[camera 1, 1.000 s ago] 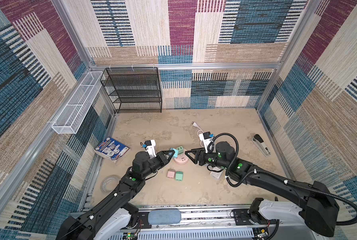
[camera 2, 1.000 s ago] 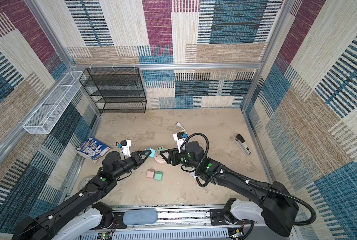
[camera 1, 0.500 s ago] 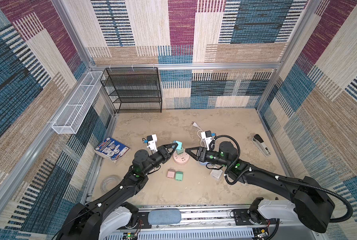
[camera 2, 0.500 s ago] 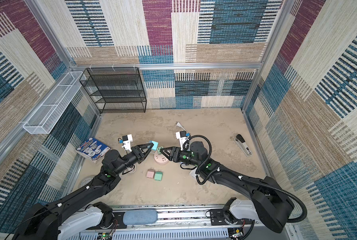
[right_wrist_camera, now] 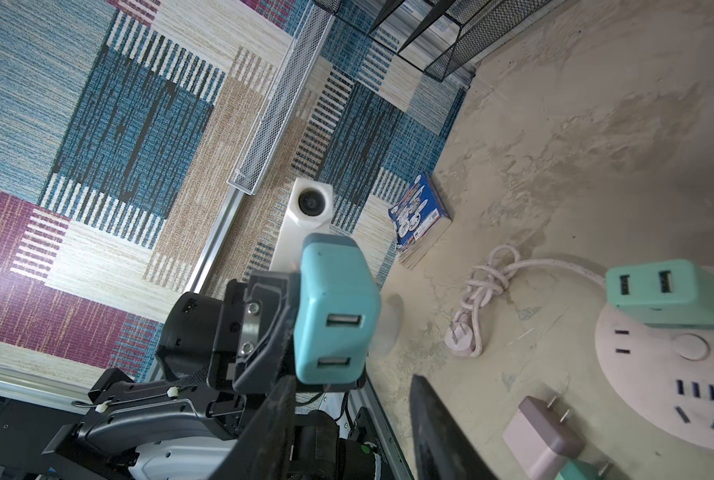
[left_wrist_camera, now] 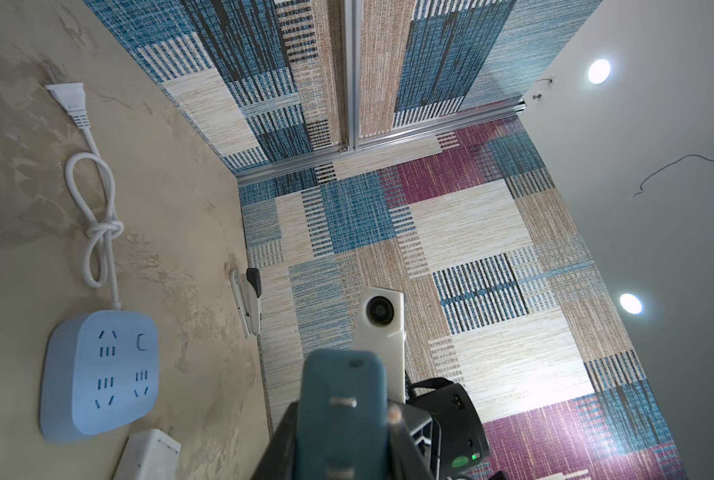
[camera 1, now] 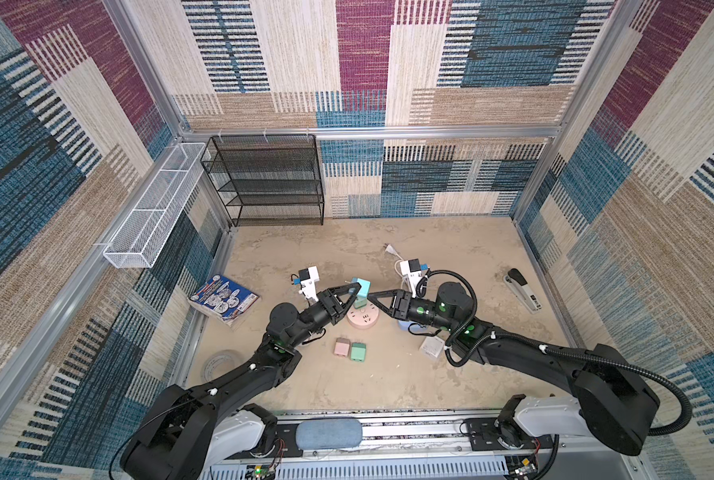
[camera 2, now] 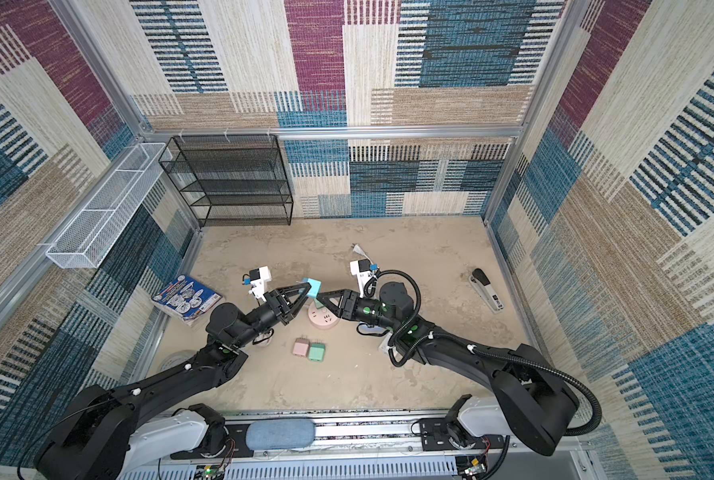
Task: Insert the plug
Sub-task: 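Pull the teal adapter away with the left gripper while the right gripper opens and withdraws, then close the right gripper on the teal adapter held by the left gripper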
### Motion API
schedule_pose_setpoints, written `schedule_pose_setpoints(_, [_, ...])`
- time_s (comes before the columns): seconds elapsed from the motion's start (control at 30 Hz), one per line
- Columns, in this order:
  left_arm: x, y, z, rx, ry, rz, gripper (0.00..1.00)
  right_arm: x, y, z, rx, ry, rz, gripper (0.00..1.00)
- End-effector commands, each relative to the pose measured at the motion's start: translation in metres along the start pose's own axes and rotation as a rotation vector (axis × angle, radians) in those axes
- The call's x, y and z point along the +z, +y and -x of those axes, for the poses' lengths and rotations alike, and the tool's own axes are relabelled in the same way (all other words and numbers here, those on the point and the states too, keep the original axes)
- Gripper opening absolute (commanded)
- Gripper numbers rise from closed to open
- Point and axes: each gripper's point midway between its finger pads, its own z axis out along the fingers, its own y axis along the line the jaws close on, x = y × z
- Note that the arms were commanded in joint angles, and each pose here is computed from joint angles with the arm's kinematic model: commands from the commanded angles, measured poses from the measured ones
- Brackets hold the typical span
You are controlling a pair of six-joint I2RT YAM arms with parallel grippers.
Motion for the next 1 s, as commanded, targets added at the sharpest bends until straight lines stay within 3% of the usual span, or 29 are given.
schedule_pose_setpoints(0.0, [-0.001, -0.020, -0.001, 0.030, -0.001, -0.073, 0.00, 0.001, 0.014, 0.007, -0.014, -0.015, 0.050, 0.47])
schedule_pose_setpoints(0.27, [0.002, -0.019, -0.009, 0.037, 0.020, -0.071, 0.00, 0.002, 0.023, 0.012, -0.033, -0.021, 0.071, 0.46])
schedule_pose_setpoints(0.47, [0.005, -0.015, -0.013, 0.023, 0.026, -0.076, 0.00, 0.005, 0.028, 0.014, -0.041, -0.018, 0.094, 0.37])
schedule_pose_setpoints(0.57, [0.008, -0.012, -0.014, 0.013, 0.032, -0.081, 0.00, 0.006, 0.030, 0.014, -0.044, -0.013, 0.102, 0.26])
schedule_pose_setpoints(0.7, [0.010, -0.008, -0.015, 0.001, 0.040, -0.078, 0.00, 0.007, 0.030, 0.014, -0.053, -0.010, 0.100, 0.17])
schedule_pose_setpoints(0.8, [0.011, -0.003, -0.016, -0.005, 0.041, -0.065, 0.00, 0.008, 0.028, 0.014, -0.064, -0.007, 0.085, 0.00])
schedule_pose_setpoints(0.87, [0.010, 0.000, -0.016, -0.003, 0.041, -0.057, 0.00, 0.009, 0.027, 0.014, -0.072, -0.001, 0.075, 0.00])
schedule_pose_setpoints(0.9, [0.010, 0.000, -0.016, 0.000, 0.040, -0.055, 0.03, 0.010, 0.025, 0.014, -0.074, 0.001, 0.067, 0.00])
schedule_pose_setpoints(0.97, [0.009, 0.002, -0.016, 0.005, 0.037, -0.044, 0.29, 0.010, 0.024, 0.014, -0.076, 0.007, 0.061, 0.00])
